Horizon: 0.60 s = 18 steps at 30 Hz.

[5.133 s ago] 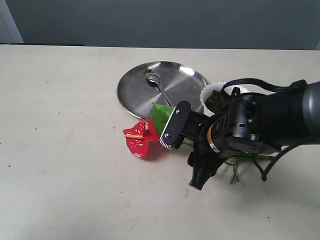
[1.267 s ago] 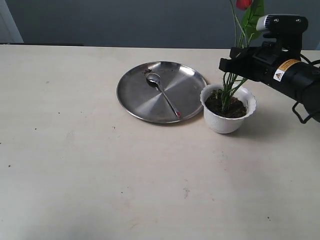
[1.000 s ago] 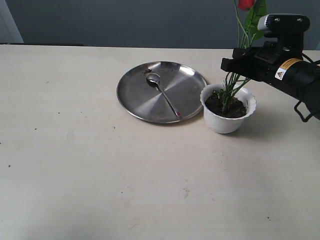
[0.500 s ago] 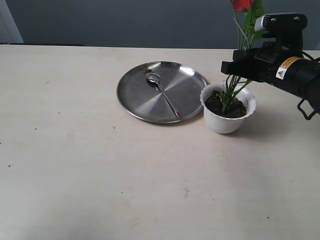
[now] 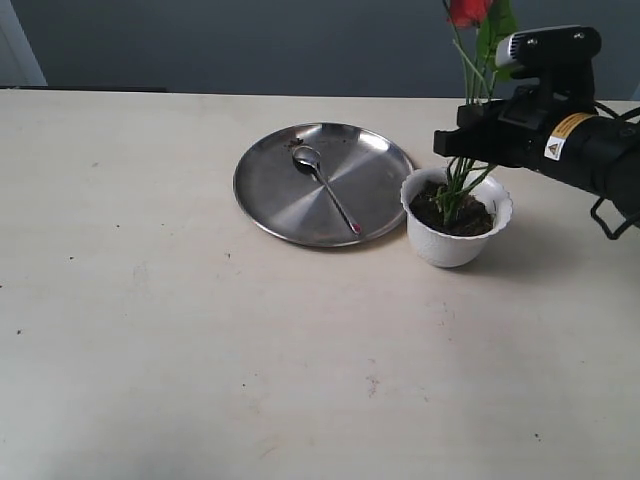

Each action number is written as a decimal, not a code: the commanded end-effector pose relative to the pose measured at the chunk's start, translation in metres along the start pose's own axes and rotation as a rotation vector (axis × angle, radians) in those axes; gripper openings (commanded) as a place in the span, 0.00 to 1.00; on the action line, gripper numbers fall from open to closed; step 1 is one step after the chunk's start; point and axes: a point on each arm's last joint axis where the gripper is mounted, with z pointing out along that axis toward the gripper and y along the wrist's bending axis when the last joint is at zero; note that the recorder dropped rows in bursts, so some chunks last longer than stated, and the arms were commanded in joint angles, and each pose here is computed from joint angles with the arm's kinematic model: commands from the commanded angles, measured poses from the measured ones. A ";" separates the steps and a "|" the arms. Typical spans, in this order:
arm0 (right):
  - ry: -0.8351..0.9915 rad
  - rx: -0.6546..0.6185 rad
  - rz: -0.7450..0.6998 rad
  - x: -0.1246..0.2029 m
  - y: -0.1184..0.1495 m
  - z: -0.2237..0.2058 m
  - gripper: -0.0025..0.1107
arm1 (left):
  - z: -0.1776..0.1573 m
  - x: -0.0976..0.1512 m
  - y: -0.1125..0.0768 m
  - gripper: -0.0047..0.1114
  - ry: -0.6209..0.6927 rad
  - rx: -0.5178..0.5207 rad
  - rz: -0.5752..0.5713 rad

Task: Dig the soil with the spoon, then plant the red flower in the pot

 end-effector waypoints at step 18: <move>0.508 0.109 0.038 0.071 -0.001 0.003 0.03 | 0.000 -0.001 0.000 0.04 -0.016 0.006 0.002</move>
